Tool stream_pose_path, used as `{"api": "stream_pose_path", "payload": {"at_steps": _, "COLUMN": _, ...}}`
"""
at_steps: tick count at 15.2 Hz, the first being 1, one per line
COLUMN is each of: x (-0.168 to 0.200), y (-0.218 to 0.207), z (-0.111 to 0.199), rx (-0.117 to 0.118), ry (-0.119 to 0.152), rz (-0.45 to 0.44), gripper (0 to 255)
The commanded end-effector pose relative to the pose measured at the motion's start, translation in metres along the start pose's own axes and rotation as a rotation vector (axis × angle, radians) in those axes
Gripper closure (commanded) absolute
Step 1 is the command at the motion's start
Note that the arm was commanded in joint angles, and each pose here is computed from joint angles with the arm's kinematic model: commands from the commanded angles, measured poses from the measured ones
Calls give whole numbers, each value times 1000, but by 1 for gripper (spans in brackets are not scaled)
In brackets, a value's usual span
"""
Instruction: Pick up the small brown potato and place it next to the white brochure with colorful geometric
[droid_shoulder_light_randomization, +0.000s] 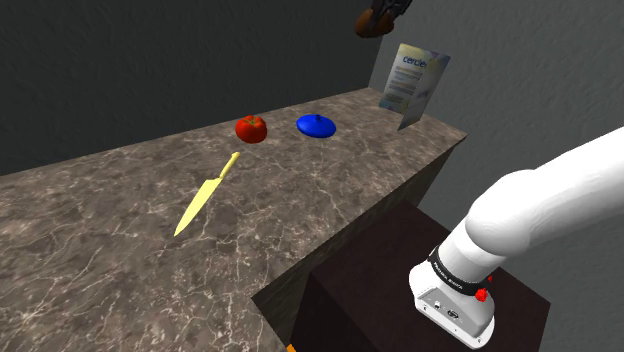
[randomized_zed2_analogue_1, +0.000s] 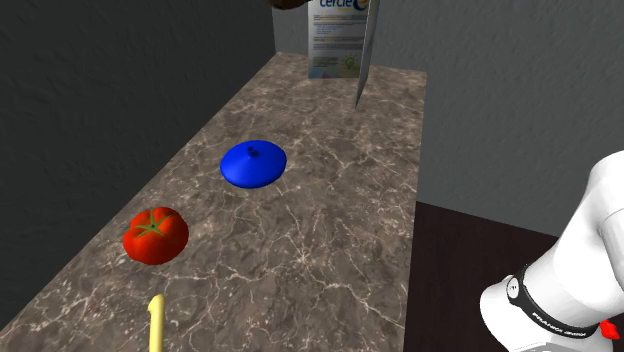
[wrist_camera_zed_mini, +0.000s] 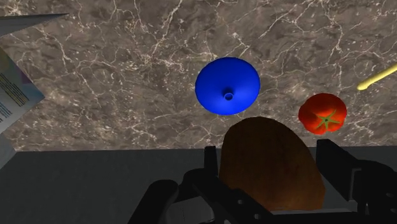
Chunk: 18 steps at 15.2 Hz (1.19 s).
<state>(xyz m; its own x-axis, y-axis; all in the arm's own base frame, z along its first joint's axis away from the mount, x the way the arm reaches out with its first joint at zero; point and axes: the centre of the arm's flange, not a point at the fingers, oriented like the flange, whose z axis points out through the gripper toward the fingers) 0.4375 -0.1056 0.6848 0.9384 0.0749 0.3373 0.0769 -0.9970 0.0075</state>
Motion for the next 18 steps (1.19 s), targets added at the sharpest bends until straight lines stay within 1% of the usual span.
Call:
{"api": "stream_pose_path", "payload": {"at_steps": 1, "x": -10, "y": 27, "z": -4, "rx": 0, "ry": 0, "rz": -1, "gripper": 255}}
{"api": "stream_pose_path", "payload": {"at_steps": 18, "x": -93, "y": 234, "z": -33, "rx": 0, "ry": 0, "rz": -1, "gripper": 255}}
